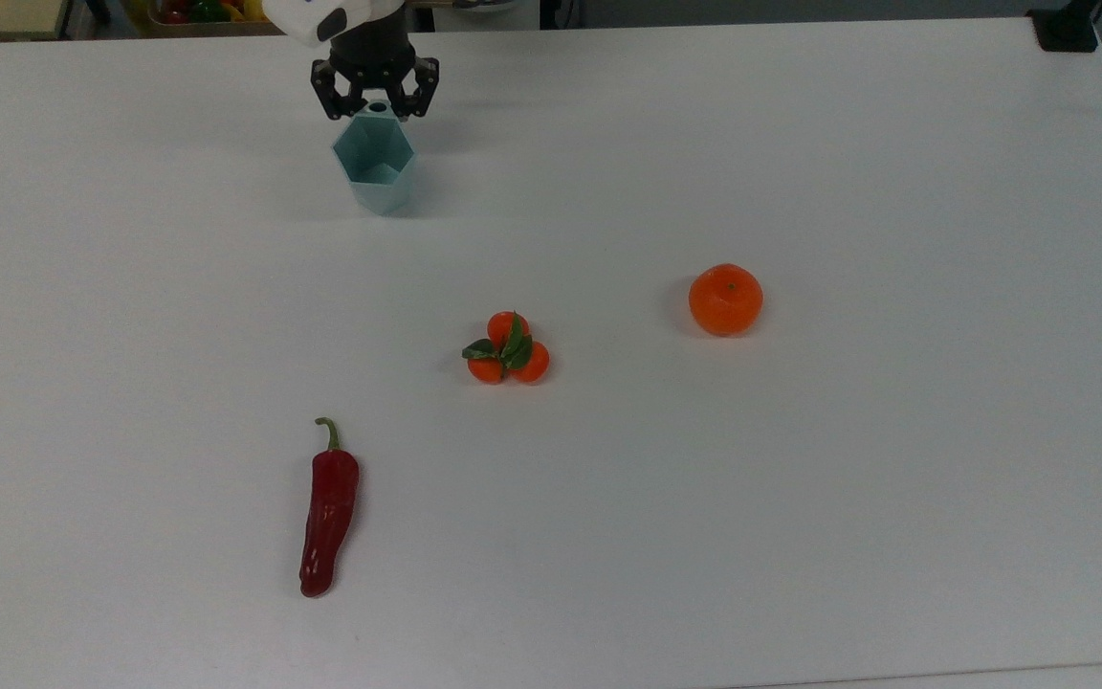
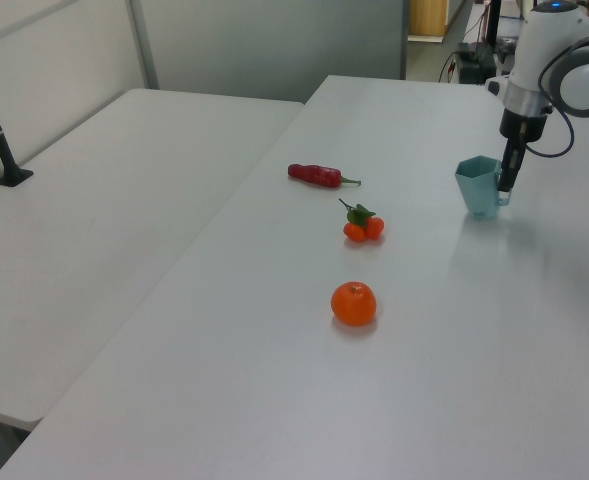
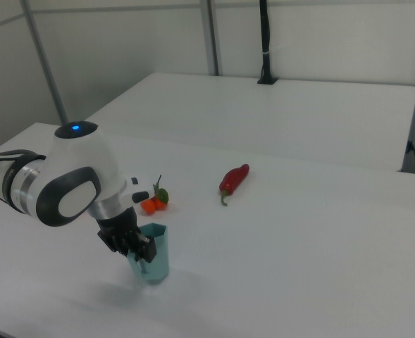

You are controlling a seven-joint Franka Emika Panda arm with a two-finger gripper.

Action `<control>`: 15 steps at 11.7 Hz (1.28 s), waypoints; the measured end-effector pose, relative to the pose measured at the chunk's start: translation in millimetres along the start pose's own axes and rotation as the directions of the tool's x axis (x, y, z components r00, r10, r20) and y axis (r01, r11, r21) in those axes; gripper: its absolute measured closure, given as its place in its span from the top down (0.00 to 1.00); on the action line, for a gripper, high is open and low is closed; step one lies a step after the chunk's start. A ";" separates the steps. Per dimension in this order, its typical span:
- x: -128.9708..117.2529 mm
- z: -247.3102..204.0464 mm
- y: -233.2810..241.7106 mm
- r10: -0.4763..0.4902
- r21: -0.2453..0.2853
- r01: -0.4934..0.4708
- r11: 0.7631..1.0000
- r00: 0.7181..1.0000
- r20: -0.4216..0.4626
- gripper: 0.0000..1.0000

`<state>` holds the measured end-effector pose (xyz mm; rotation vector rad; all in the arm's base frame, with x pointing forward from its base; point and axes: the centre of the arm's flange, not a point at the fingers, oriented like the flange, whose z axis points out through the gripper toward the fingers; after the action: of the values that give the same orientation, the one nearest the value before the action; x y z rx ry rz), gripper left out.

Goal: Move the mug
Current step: 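Lower the teal mug onto the table and open the gripper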

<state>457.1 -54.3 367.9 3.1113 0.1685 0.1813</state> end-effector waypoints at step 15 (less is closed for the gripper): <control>-13.7 28.0 24.9 0.046 0.005 -0.046 0.999 0.999 0.020 1.00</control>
<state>449.5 -81.0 339.2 3.1230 0.0966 0.1513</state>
